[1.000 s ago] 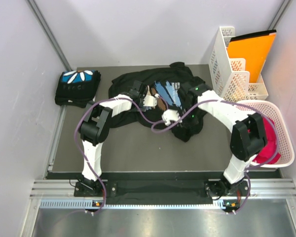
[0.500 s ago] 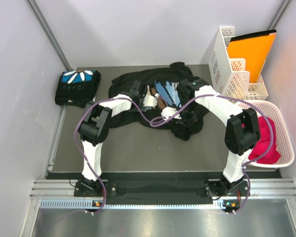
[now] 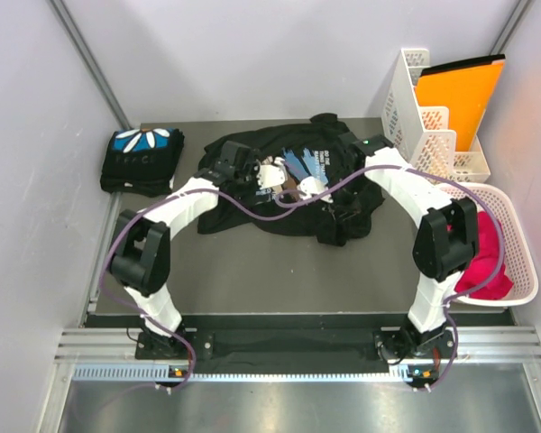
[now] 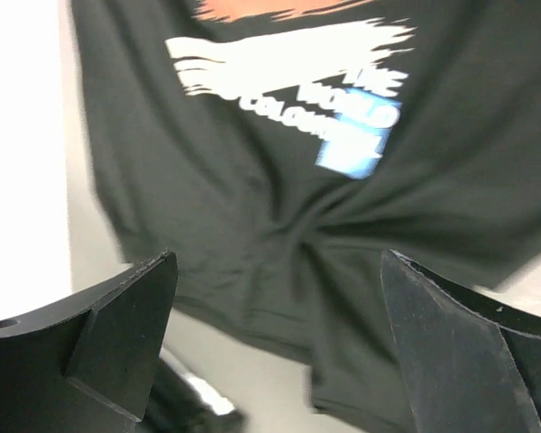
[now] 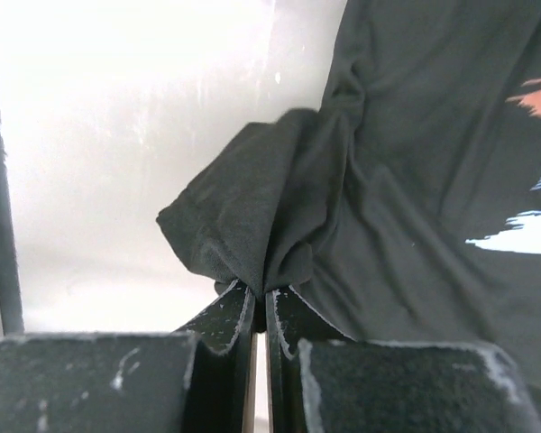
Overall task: Fold and stack the t-shirts
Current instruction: Flatten the tshirt out
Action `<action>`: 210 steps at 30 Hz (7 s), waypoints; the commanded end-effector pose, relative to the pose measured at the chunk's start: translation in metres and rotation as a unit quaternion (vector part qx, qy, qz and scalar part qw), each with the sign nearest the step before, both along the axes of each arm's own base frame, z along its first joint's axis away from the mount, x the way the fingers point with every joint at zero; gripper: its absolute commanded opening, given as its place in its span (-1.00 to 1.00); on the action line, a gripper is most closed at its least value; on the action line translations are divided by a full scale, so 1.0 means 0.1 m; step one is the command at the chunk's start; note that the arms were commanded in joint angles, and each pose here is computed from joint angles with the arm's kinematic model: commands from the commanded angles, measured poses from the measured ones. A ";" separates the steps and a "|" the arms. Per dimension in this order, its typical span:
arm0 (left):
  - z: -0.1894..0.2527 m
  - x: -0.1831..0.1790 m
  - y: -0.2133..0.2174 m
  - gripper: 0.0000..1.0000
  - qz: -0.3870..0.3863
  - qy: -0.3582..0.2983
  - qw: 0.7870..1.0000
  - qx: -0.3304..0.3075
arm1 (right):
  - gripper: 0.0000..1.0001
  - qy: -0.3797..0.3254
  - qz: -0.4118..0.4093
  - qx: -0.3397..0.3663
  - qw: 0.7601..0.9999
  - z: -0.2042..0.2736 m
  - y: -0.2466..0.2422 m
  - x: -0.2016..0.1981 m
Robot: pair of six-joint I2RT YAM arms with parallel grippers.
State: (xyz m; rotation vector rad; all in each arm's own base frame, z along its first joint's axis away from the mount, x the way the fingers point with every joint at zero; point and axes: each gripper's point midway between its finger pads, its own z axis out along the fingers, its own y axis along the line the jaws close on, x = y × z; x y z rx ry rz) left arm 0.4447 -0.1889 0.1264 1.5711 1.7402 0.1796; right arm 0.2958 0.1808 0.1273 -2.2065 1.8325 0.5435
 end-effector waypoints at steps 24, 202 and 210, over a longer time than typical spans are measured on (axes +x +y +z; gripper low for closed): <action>0.39 -0.85 -1.05 0.97 -0.244 -0.017 0.955 -0.170 | -1.00 0.065 -0.144 0.130 0.979 0.09 0.19 0.65; 1.08 -0.57 -1.65 -1.00 -0.174 -0.253 0.935 -0.179 | -1.00 -0.267 -0.273 0.159 0.911 0.78 -0.22 2.02; 1.05 -0.59 -1.64 -1.00 -0.174 -0.247 0.937 -0.178 | -1.00 -0.337 -0.270 0.131 0.893 1.11 -0.39 2.18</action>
